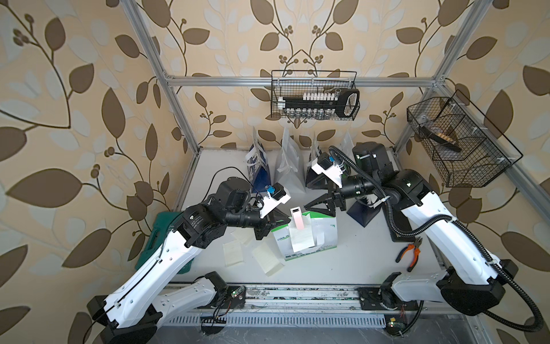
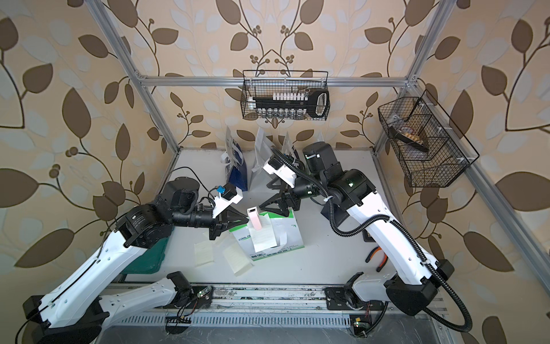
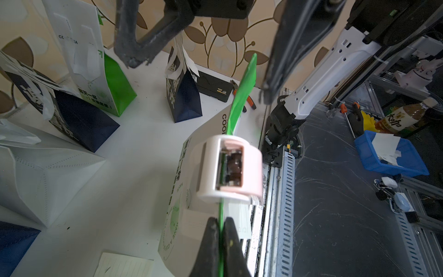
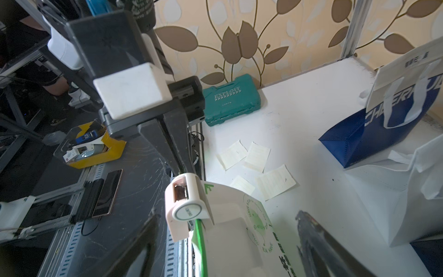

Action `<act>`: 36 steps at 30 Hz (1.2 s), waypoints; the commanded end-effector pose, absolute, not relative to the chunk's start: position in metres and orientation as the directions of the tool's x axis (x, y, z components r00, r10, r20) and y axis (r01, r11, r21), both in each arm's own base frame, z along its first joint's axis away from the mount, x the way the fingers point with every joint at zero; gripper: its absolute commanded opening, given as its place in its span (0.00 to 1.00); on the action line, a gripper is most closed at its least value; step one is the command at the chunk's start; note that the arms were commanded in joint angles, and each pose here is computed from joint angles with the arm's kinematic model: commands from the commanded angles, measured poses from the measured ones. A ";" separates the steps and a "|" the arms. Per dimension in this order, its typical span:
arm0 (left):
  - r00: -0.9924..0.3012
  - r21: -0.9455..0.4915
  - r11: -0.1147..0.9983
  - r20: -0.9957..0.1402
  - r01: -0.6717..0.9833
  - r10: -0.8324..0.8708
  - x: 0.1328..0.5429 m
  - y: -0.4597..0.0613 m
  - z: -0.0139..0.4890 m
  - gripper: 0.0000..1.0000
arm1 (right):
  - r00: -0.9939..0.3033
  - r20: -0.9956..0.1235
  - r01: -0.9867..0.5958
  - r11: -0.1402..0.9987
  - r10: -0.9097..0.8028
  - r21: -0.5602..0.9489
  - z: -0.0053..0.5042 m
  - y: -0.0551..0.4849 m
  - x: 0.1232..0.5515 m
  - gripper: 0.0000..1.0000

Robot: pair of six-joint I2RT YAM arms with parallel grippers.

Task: Staple the receipts to the bags
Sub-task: Staple the receipt to the takeout bag.

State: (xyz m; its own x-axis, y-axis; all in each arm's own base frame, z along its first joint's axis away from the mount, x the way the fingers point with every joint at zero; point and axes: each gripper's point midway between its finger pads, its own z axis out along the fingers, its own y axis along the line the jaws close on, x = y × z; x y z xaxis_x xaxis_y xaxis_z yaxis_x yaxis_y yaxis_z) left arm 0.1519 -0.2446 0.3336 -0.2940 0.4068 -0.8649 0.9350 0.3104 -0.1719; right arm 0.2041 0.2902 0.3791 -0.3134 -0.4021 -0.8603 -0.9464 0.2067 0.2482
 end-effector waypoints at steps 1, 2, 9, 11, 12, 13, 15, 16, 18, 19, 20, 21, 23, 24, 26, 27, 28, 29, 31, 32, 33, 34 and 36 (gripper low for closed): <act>-0.237 -0.121 0.298 -0.889 0.947 0.391 0.156 -0.250 0.350 0.00 | -0.235 -0.872 -0.972 0.082 -0.429 0.222 0.382 0.287 0.182 0.90; -0.236 -0.121 0.292 -0.887 0.949 0.397 0.156 -0.251 0.350 0.00 | -0.230 -0.872 -0.973 0.075 -0.433 0.219 0.381 0.288 0.181 0.90; -0.235 -0.116 0.286 -0.874 0.951 0.426 0.157 -0.258 0.350 0.00 | -0.183 -0.849 -0.982 0.058 -0.495 0.178 0.360 0.296 0.178 0.91; -0.233 -0.111 0.287 -0.870 0.952 0.435 0.157 -0.259 0.352 0.00 | -0.173 -0.848 -0.984 0.045 -0.501 0.174 0.358 0.298 0.178 0.91; -0.232 -0.110 0.287 -0.868 0.952 0.438 0.157 -0.259 0.354 0.00 | -0.172 -0.847 -0.984 0.042 -0.502 0.175 0.356 0.299 0.179 0.91; -0.230 -0.106 0.287 -0.867 0.952 0.442 0.157 -0.259 0.355 0.00 | -0.169 -0.847 -0.984 0.037 -0.504 0.174 0.355 0.300 0.179 0.91; -0.228 -0.104 0.284 -0.865 0.953 0.446 0.156 -0.259 0.358 0.00 | -0.163 -0.847 -0.985 0.034 -0.506 0.169 0.353 0.302 0.181 0.91; -0.230 -0.104 0.287 -0.864 0.952 0.449 0.156 -0.259 0.359 0.00 | -0.154 -0.849 -0.986 0.026 -0.506 0.164 0.352 0.303 0.181 0.91; -0.230 -0.104 0.286 -0.861 0.953 0.453 0.156 -0.259 0.360 0.00 | -0.146 -0.847 -0.987 0.015 -0.511 0.161 0.350 0.306 0.180 0.92; -0.229 -0.102 0.288 -0.863 0.952 0.451 0.156 -0.259 0.362 0.00 | -0.139 -0.846 -0.988 0.012 -0.514 0.155 0.349 0.307 0.179 0.92; -0.227 -0.101 0.288 -0.864 0.952 0.449 0.156 -0.259 0.364 0.00 | -0.136 -0.844 -0.988 0.006 -0.518 0.155 0.347 0.308 0.178 0.92; -0.224 -0.099 0.288 -0.868 0.953 0.443 0.156 -0.259 0.367 0.00 | -0.131 -0.841 -0.988 0.003 -0.525 0.152 0.345 0.309 0.178 0.92; -0.219 -0.096 0.289 -0.874 0.953 0.433 0.156 -0.260 0.372 0.00 | -0.135 -0.835 -0.988 0.004 -0.533 0.157 0.341 0.310 0.180 0.92; -0.214 -0.094 0.285 -0.880 0.954 0.425 0.156 -0.260 0.375 0.00 | -0.137 -0.833 -0.987 0.001 -0.536 0.161 0.339 0.310 0.180 0.92; -0.209 -0.096 0.278 -0.888 0.956 0.410 0.155 -0.261 0.380 0.00 | -0.141 -0.830 -0.986 0.001 -0.539 0.166 0.336 0.312 0.181 0.90; -0.208 -0.098 0.276 -0.891 0.956 0.404 0.154 -0.262 0.382 0.00 | -0.141 -0.830 -0.986 -0.001 -0.540 0.169 0.335 0.312 0.181 0.90; -0.207 -0.100 0.273 -0.893 0.957 0.400 0.154 -0.262 0.384 0.00 | -0.143 -0.831 -0.985 -0.003 -0.538 0.171 0.334 0.313 0.182 0.89; -0.209 -0.104 0.271 -0.894 0.957 0.395 0.154 -0.263 0.385 0.00 | -0.148 -0.830 -0.984 -0.001 -0.537 0.176 0.332 0.314 0.182 0.88; -0.212 -0.109 0.270 -0.896 0.957 0.389 0.154 -0.264 0.386 0.00 | -0.155 -0.830 -0.983 -0.002 -0.536 0.184 0.332 0.315 0.183 0.84; -0.212 -0.111 0.267 -0.897 0.957 0.388 0.154 -0.264 0.387 0.00 | -0.156 -0.830 -0.983 0.000 -0.535 0.185 0.331 0.315 0.183 0.80; -0.212 -0.112 0.267 -0.899 0.957 0.384 0.154 -0.265 0.388 0.00 | -0.161 -0.831 -0.982 0.002 -0.533 0.188 0.330 0.316 0.184 0.78; -0.210 -0.111 0.264 -0.900 0.958 0.382 0.153 -0.265 0.388 0.00 | -0.159 -0.833 -0.982 -0.003 -0.530 0.190 0.331 0.316 0.182 0.74; -0.208 -0.113 0.261 -0.904 0.959 0.373 0.152 -0.265 0.391 0.00 | -0.156 -0.837 -0.981 -0.013 -0.525 0.191 0.332 0.316 0.181 0.61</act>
